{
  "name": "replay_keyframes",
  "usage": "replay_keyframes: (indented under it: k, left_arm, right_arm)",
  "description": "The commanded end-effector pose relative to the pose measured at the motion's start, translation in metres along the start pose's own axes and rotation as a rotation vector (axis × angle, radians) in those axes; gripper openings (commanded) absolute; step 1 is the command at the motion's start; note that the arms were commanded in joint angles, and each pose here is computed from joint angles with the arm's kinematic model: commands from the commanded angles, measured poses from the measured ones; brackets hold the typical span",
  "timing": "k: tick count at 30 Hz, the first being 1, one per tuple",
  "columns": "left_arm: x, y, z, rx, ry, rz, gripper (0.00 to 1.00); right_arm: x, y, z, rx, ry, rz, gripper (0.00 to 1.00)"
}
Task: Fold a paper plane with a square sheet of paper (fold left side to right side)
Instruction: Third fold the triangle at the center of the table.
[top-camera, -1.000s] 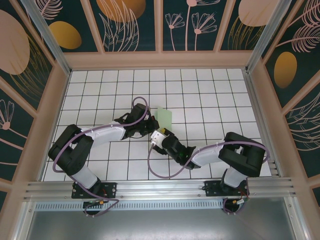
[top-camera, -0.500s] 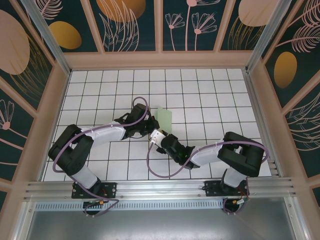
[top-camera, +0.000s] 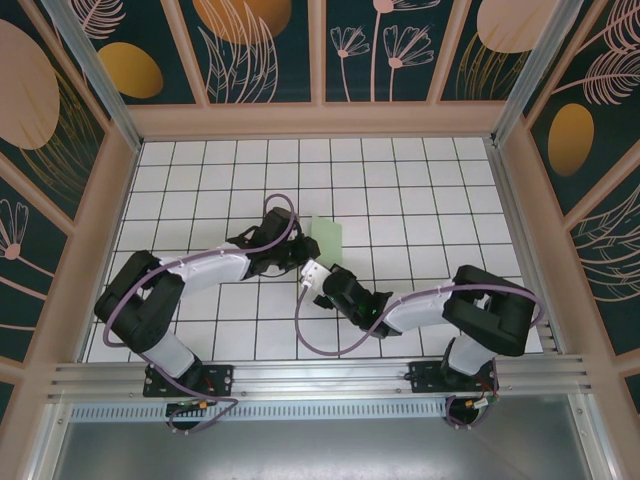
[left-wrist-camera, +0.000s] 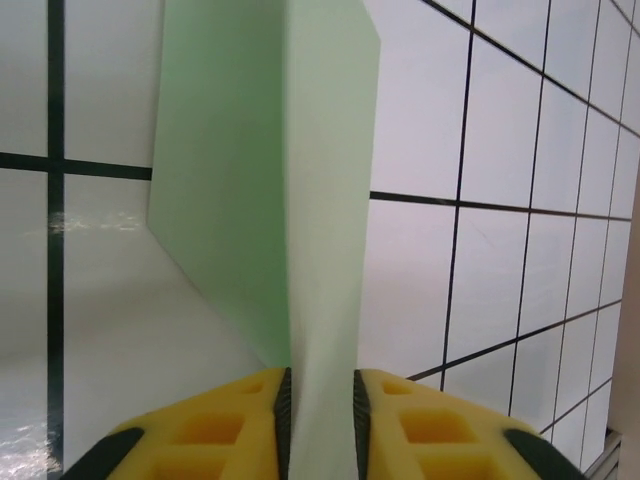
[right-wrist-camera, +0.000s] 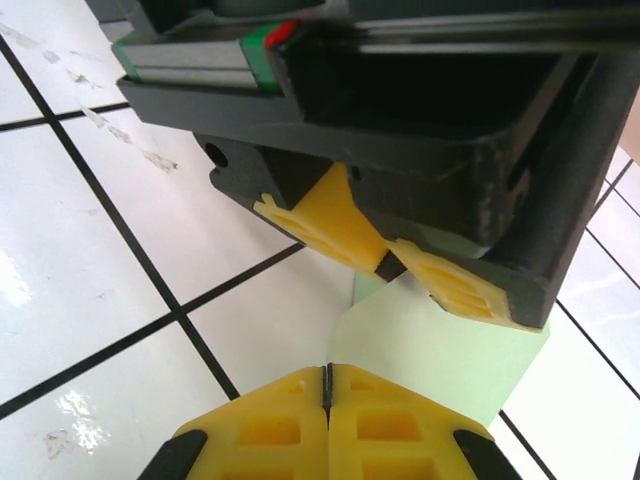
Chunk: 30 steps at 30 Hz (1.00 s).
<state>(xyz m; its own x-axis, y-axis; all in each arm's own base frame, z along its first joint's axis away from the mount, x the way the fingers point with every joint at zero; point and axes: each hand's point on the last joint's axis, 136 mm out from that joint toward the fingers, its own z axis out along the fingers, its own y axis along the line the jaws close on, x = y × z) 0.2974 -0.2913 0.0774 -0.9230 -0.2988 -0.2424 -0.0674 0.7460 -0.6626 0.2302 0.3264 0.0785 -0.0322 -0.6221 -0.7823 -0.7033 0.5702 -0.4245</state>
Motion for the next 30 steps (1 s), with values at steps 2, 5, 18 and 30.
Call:
replay_keyframes:
  k: [2, 5, 18, 30]
  left_arm:
    - [-0.007, 0.001, -0.02, -0.053, -0.045, 0.054, 0.46]
    - [-0.016, 0.001, -0.035, -0.068, -0.073, 0.077, 0.49]
    - [-0.058, -0.03, 0.008, -0.028, 0.009, 0.249, 0.34]
    - [-0.053, 0.0, 0.087, -0.085, 0.138, 0.225, 0.28]
  right_arm:
    - [-0.005, 0.005, -0.005, -0.072, -0.012, 0.045, 0.0]
    - [-0.002, 0.007, -0.005, -0.093, -0.002, 0.046, 0.0]
    - [0.0, 0.009, -0.003, -0.149, 0.002, 0.107, 0.0]
    - [0.005, 0.012, 0.003, -0.182, 0.037, 0.159, 0.0]
